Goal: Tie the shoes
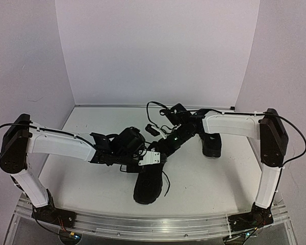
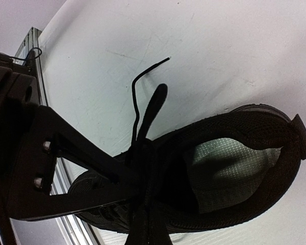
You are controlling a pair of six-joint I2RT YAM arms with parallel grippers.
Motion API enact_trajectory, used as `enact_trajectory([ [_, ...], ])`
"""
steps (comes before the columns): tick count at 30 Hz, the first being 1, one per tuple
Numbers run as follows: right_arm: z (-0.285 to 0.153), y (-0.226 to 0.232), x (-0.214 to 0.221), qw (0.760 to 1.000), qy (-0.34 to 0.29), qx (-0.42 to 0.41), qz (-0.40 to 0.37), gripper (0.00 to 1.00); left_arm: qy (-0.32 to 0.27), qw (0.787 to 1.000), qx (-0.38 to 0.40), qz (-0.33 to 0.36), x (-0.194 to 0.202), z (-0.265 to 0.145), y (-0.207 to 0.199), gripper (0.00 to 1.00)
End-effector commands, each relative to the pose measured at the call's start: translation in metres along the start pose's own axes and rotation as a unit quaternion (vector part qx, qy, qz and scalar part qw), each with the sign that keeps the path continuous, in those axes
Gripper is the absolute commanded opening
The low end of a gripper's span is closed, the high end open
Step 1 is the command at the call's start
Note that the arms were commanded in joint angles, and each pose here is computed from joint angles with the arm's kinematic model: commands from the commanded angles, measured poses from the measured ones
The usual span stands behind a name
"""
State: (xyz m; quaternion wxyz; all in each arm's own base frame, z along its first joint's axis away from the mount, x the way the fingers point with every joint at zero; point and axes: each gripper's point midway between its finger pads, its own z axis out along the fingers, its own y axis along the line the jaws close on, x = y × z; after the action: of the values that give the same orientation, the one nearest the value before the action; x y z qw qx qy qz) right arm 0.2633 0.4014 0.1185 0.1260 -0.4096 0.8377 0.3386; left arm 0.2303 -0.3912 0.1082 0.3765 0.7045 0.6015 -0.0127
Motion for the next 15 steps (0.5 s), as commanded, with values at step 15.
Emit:
enact_trajectory([
  [15,-0.02,0.014,-0.016,0.999,-0.041,-0.024,0.006,0.0,-0.029,0.994,-0.086,-0.058,-0.01,-0.001,0.034,0.0],
])
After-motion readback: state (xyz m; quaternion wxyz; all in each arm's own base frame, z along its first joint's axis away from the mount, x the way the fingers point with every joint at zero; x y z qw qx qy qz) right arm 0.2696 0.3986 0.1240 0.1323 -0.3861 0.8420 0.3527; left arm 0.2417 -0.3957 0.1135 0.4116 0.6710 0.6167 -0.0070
